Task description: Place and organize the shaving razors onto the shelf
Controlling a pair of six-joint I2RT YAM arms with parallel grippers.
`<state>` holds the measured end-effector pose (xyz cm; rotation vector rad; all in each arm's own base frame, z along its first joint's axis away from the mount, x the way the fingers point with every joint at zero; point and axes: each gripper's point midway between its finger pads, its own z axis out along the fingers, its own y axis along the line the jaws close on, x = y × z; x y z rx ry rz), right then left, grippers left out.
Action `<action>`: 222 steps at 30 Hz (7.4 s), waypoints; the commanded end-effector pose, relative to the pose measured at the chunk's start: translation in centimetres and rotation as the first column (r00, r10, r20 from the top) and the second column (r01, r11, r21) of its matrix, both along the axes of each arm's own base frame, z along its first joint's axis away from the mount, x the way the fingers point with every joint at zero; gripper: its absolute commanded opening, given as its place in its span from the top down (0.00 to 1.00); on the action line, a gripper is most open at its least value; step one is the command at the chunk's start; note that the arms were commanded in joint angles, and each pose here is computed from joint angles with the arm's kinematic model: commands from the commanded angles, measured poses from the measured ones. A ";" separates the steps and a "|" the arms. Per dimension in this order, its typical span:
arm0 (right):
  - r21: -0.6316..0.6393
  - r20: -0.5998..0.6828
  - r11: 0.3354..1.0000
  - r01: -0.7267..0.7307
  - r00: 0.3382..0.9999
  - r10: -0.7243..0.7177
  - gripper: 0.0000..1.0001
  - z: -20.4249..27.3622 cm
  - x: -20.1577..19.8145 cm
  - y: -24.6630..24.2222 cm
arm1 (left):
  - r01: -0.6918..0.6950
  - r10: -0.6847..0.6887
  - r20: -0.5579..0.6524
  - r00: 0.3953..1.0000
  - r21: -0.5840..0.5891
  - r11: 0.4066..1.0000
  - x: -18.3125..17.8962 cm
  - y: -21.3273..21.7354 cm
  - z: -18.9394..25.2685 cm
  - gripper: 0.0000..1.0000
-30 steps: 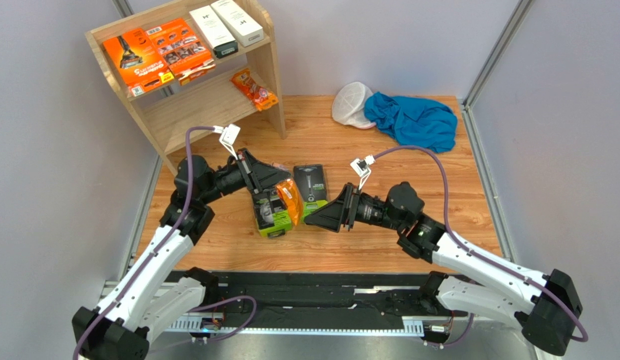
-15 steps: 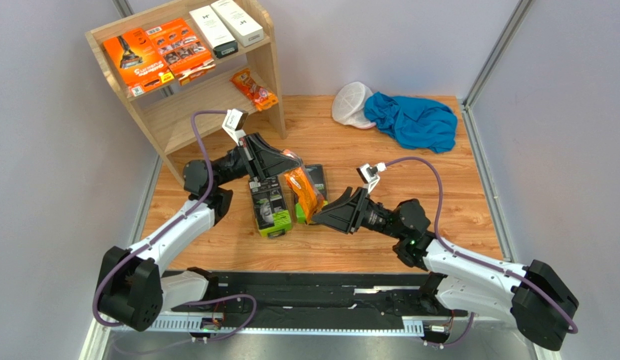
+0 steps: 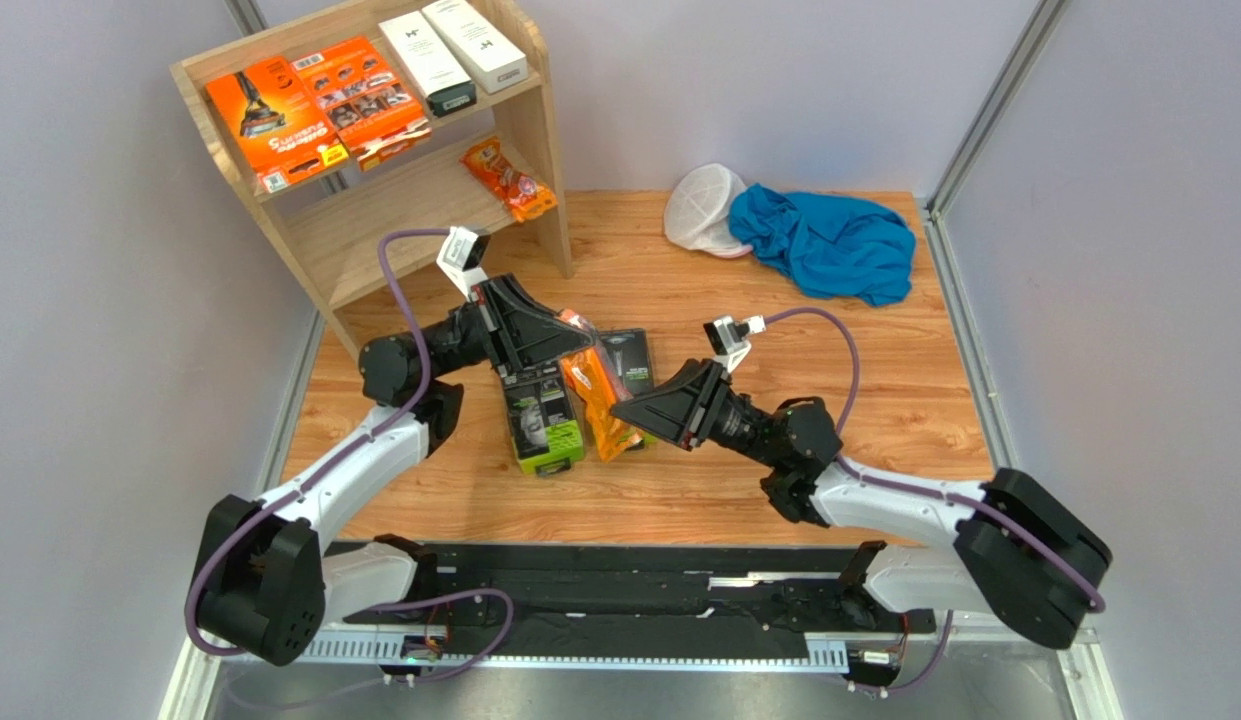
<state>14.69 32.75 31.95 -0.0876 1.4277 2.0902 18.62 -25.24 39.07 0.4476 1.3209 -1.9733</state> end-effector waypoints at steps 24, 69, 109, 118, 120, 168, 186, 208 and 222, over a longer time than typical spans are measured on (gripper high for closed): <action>-0.301 -0.008 0.951 0.073 0.997 -0.079 1.00 -1.7 1.8 1.2 | -0.581 0.584 0.247 0.774 0.645 0.497 4.1 8.5 -6.5 0.09; -0.322 -0.173 0.947 -0.019 0.984 -0.039 1.00 -1.2 32.0 19.0 | -0.622 0.814 0.390 0.430 0.781 -0.046 1.7 22.1 -11.8 0.01; -0.241 -0.227 0.966 0.092 0.963 -0.148 0.47 3.0 31.1 17.7 | -0.642 0.819 0.308 0.484 0.761 0.094 2.8 19.7 -13.4 0.02; -0.268 -0.244 0.961 0.071 0.960 -0.139 0.48 2.2 29.6 16.7 | -0.644 0.816 0.309 0.488 0.758 0.098 2.8 19.6 -13.6 0.02; -0.273 -0.252 0.960 0.070 0.957 -0.141 0.55 1.8 29.3 16.6 | -0.643 0.816 0.309 0.489 0.759 0.098 2.9 19.6 -13.6 0.02; -0.348 -0.319 0.922 0.167 0.904 -0.284 0.38 -0.8 31.6 16.1 | -0.672 0.799 0.318 0.510 0.727 0.139 2.5 18.8 -13.2 0.02; -0.403 -0.331 0.911 0.092 0.913 -0.238 0.39 -3.9 24.7 13.5 | -0.666 0.813 0.347 0.467 0.743 0.065 3.5 20.1 -12.5 0.02; -0.153 -0.435 0.987 0.052 0.893 -0.114 0.58 -6.4 28.1 19.9 | -0.682 0.809 0.400 0.431 0.731 0.002 3.3 21.2 -12.1 0.02; -0.090 -0.429 0.992 0.094 0.895 -0.123 0.82 -5.8 31.0 20.2 | -0.685 0.806 0.396 0.440 0.728 0.016 3.2 20.9 -12.4 0.02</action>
